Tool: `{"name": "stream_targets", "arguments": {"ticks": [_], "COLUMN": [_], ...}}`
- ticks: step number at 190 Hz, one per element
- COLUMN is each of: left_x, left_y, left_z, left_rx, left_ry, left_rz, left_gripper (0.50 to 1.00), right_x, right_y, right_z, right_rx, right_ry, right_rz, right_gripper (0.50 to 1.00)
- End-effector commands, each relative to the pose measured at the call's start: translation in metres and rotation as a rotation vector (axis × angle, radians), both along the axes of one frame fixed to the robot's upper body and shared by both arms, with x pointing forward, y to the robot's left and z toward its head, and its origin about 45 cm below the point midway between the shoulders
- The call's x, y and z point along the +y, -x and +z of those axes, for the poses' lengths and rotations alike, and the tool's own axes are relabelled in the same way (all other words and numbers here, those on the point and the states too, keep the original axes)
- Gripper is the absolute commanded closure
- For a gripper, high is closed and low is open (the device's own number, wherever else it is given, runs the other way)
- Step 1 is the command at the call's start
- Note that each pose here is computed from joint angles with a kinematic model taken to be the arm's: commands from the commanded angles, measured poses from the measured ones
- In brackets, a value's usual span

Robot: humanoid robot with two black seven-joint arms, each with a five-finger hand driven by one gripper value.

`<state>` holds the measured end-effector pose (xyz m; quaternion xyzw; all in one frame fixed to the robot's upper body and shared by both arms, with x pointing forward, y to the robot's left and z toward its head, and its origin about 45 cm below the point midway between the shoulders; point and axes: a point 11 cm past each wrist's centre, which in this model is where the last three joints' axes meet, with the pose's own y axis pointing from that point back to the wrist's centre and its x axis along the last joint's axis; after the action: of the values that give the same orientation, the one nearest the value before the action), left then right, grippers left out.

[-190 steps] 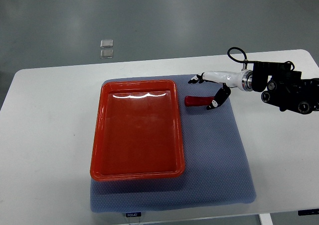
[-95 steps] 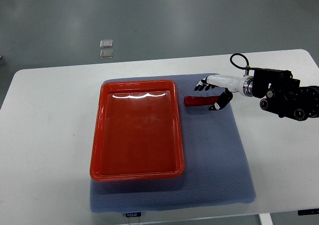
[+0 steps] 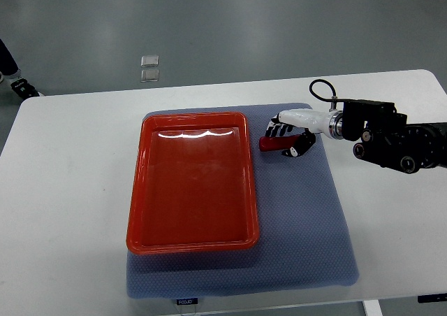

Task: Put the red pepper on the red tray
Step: 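Lift the pepper with the right hand and carry it over the tray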

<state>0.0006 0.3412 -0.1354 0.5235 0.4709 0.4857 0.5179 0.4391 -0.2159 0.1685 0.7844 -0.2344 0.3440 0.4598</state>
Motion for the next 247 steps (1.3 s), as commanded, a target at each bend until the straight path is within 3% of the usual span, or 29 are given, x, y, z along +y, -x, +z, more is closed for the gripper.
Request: {"name": "stream_targets", "arguments": {"ticks": [1, 34, 88, 113, 167, 198, 247], "left_x": [0.0, 0.0, 0.0, 0.0, 0.0, 0.0, 0.0], "left_y": [0.0, 0.0, 0.0, 0.0, 0.0, 0.0, 0.0], "left_z": [0.0, 0.0, 0.0, 0.0, 0.0, 0.0, 0.0], "left_rx": [0.0, 0.0, 0.0, 0.0, 0.0, 0.0, 0.0], "left_ry": [0.0, 0.0, 0.0, 0.0, 0.0, 0.0, 0.0], "left_rz": [0.0, 0.0, 0.0, 0.0, 0.0, 0.0, 0.0], "left_gripper": [0.5, 0.5, 0.5, 0.5, 0.5, 0.5, 0.5], "right_x": [-0.003, -0.004, -0.007, -0.006, 0.038, 0.088, 0.157], "right_y": [0.0, 0.0, -0.009, -0.026, -0.042, -0.033, 0.005], "right_z": [-0.002, -0.002, 0.009, 0.041, 0.089, 0.088, 0.071], "right_rx": [-0.002, 0.001, -0.021, -0.085, -0.163, -0.14, -0.045], "right_ry": [0.02, 0.026, 0.021, 0.012, -0.13, -0.18, -0.258], "right_rz": [-0.004, -0.002, -0.016, -0.018, 0.014, 0.099, 0.271], "right_gripper": [0.877, 0.961, 0.959, 0.957, 0.94, 0.934, 0.924]}}
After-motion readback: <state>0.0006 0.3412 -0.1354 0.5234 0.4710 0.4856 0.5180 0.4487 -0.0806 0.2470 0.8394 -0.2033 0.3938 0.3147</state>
